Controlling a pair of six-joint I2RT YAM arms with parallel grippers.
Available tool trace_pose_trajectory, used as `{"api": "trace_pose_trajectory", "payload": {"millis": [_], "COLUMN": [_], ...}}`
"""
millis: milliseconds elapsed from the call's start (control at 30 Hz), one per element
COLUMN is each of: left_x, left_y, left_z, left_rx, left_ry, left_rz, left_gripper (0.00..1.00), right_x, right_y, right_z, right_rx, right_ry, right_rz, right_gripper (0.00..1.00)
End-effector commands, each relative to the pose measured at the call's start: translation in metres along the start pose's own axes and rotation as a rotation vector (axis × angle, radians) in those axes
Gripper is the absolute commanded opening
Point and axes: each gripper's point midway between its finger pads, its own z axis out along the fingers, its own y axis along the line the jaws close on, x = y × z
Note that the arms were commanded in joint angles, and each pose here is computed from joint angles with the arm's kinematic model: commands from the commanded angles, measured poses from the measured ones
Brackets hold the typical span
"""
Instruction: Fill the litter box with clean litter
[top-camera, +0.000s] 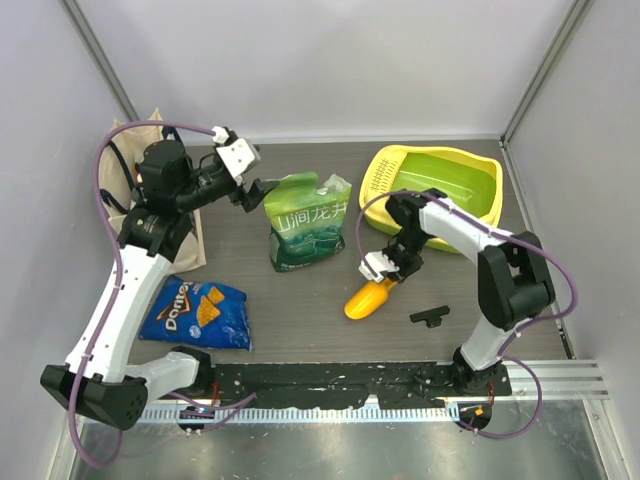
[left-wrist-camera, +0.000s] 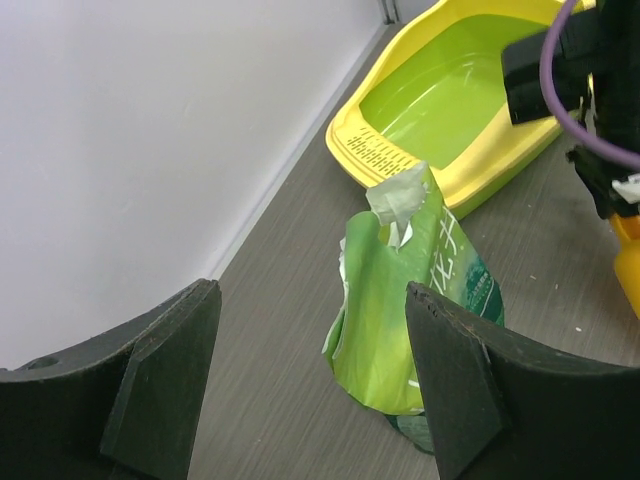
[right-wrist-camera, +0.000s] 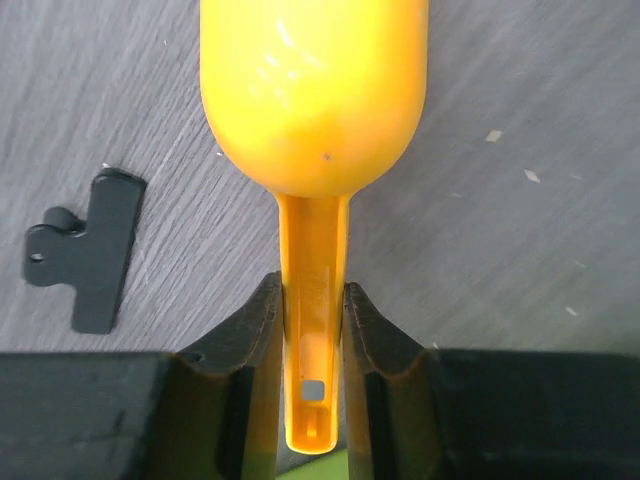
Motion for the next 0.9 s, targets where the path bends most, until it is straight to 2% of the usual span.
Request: {"api": "trace_pose_trajectory", "payload": {"millis": [0, 100, 167, 200, 267, 333, 400, 500, 667, 867], "left_x": [-0.034, -0.029, -0.021, -0.022, -0.019, -0.014, -0.01, 0.0, 0.005, 0.005], "left_y": [-0.003, -0.025, -0.047, -0.054, -0.073, -0.08, -0.082, -0.083, -0.084, -0.083], "left_z": [-0.006, -0.007, -0.004, -0.002, 0.0, 0.001, 0.003, 0.004, 0.01, 0.022], "left_rx": [0.04, 0.132, 0.188, 0.205, 0.244, 0.253, 0.257, 0.266, 0.287, 0.313], "left_ry": [-0.084, -0.046, -0.003, -0.007, -0.018, -0.032, -0.041, -0.042, -0.07, -0.099], "left_rz": [0.061, 0.124, 0.112, 0.113, 0.141, 0.243, 0.381, 0.497, 0.652, 0.736], "left_gripper": [0.78, 0.78, 0.75, 0.74, 0.73, 0.73, 0.74, 0.74, 0.74, 0.7], "right_x": [-0.053, -0.073, -0.086, -0.093, -0.114, -0.135, -0.139, -0.135, -0.149, -0.151], "right_y": [0.004, 0.01, 0.002, 0.003, -0.007, -0.012, -0.019, -0.036, -0.045, -0.045], "right_z": [-0.059, -0.087, -0.108, -0.114, -0.13, -0.143, -0.147, -0.161, -0.184, -0.186], "right_rx": [0.082, 0.09, 0.142, 0.139, 0.175, 0.177, 0.164, 0.163, 0.182, 0.18], "right_ry": [-0.122, -0.167, -0.235, -0.277, -0.382, -0.489, -0.523, -0.584, -0.693, -0.702], "right_rz": [0.13, 0.236, 0.319, 0.419, 0.478, 0.555, 0.625, 0.784, 0.786, 0.791], "right_gripper": [0.05, 0.04, 0.04, 0.03, 0.03, 0.03, 0.03, 0.05, 0.02, 0.01]}}
